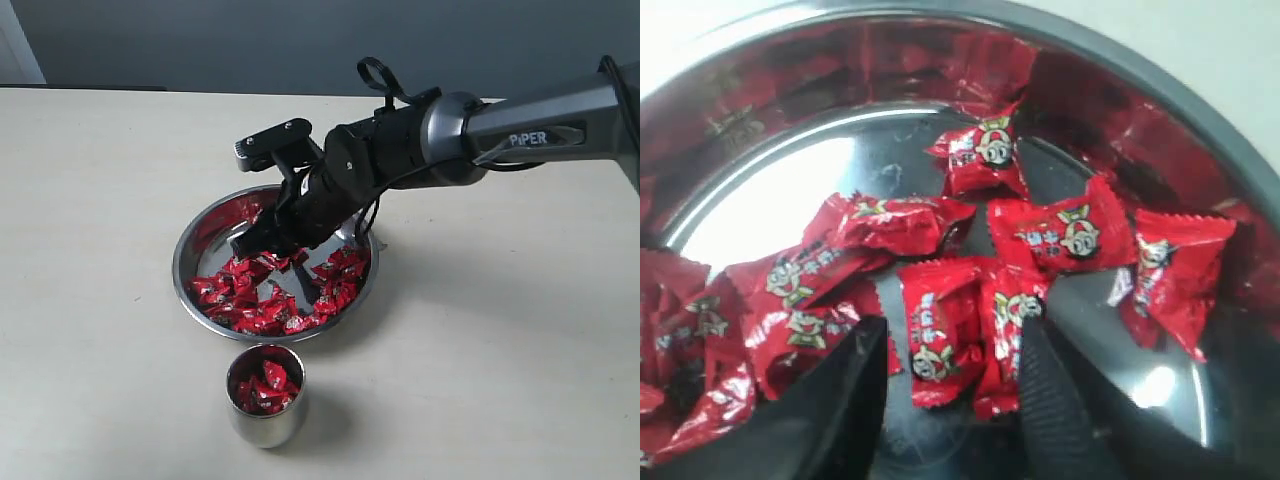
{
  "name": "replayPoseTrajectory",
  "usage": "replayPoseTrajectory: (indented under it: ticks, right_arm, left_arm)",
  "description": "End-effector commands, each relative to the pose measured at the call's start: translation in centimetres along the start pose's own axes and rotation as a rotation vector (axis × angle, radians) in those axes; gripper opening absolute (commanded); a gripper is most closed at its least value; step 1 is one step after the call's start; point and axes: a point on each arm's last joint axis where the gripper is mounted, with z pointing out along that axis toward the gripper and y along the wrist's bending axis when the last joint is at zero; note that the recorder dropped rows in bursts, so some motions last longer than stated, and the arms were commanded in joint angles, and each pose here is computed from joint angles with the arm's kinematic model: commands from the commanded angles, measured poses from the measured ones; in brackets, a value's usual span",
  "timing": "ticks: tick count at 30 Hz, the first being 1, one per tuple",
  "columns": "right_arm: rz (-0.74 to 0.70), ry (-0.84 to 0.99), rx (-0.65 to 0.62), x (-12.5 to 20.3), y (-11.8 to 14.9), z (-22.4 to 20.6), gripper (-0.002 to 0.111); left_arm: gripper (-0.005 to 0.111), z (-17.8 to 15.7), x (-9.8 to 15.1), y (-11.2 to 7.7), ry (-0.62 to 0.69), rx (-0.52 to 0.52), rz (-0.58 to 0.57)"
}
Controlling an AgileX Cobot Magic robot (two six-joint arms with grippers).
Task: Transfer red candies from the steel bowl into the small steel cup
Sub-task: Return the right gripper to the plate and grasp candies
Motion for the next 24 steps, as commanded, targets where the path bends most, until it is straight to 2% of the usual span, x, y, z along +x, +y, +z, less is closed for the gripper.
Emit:
replayPoseTrajectory:
  ticks: [1, 12, 14, 15, 16, 20, 24]
  right_arm:
    - [0.001, -0.011, -0.023, -1.0, 0.1, 0.2, 0.042]
    - [0.013, 0.093, -0.048, -0.1, 0.2, 2.1, 0.041]
    - [0.010, 0.102, -0.050, 0.0, 0.2, 2.1, 0.026]
    - [0.009, 0.100, -0.050, -0.1, 0.3, 1.9, 0.009]
    - [0.009, 0.097, -0.051, -0.2, 0.3, 1.8, 0.002]
    - [0.007, 0.052, -0.067, -1.8, 0.7, -1.8, 0.000]
    - [-0.013, 0.122, -0.108, -2.2, 1.5, -6.6, 0.000]
  left_arm:
    - [0.000, 0.0, 0.1, 0.0, -0.003, 0.002, -0.005]
    - [0.000, 0.0, 0.1, 0.0, -0.003, 0.002, -0.005]
    - [0.000, 0.0, 0.1, 0.0, -0.003, 0.002, -0.005]
    - [0.000, 0.0, 0.1, 0.0, -0.003, 0.002, -0.005]
    - [0.000, 0.0, 0.1, 0.0, -0.003, 0.002, -0.005]
    - [0.000, 0.0, 0.1, 0.0, -0.003, 0.002, -0.005]
    - [0.000, 0.0, 0.1, 0.0, -0.003, 0.002, -0.005]
